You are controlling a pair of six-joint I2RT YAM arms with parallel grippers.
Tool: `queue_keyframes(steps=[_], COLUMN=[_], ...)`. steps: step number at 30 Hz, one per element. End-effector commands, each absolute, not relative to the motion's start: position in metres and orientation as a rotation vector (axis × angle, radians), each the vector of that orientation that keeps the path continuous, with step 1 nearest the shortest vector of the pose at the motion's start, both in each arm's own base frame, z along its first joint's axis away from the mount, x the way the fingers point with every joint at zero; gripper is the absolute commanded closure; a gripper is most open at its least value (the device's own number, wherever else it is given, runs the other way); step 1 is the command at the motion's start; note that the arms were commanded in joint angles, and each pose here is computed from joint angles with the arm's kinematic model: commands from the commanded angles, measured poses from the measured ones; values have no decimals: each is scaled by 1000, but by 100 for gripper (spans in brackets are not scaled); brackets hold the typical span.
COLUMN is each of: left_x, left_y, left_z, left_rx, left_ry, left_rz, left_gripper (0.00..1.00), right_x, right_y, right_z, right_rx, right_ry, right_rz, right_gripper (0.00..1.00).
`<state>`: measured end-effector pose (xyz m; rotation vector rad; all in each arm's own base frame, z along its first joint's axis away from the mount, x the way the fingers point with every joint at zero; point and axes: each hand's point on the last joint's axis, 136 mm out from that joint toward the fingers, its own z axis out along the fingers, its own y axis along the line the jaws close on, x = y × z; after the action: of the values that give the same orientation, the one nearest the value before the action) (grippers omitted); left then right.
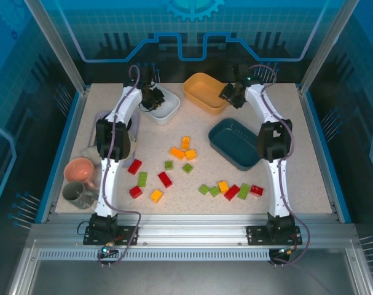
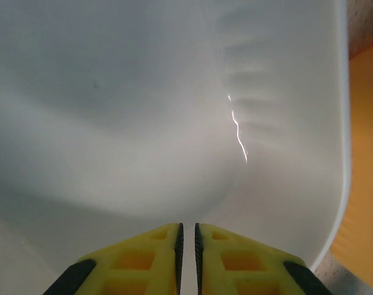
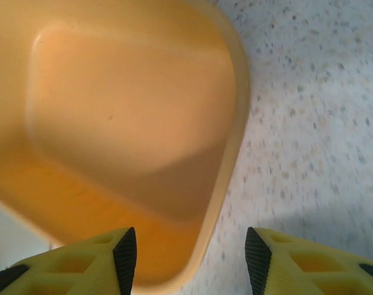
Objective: Sort the legos into containers by color
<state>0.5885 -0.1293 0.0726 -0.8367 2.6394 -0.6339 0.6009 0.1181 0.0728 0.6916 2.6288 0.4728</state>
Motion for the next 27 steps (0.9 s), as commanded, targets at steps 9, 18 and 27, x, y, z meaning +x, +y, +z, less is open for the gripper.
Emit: queue_keyframes(steps=[9, 18, 27], left_x=[554, 524, 487], left_y=[-200, -227, -223], left_z=[79, 85, 75], left_rx=[-698, -734, -808], left_ry=[2743, 2754, 2798], left_rz=[-795, -864, -833], left_gripper=[87, 88, 89], right_x=[588, 540, 517], right_y=[117, 105, 102], right_z=[63, 66, 80], right_rx=[659, 633, 695], right_ry=[2712, 2817, 2841], right_rz=[471, 365, 287], right_gripper=[80, 89, 89])
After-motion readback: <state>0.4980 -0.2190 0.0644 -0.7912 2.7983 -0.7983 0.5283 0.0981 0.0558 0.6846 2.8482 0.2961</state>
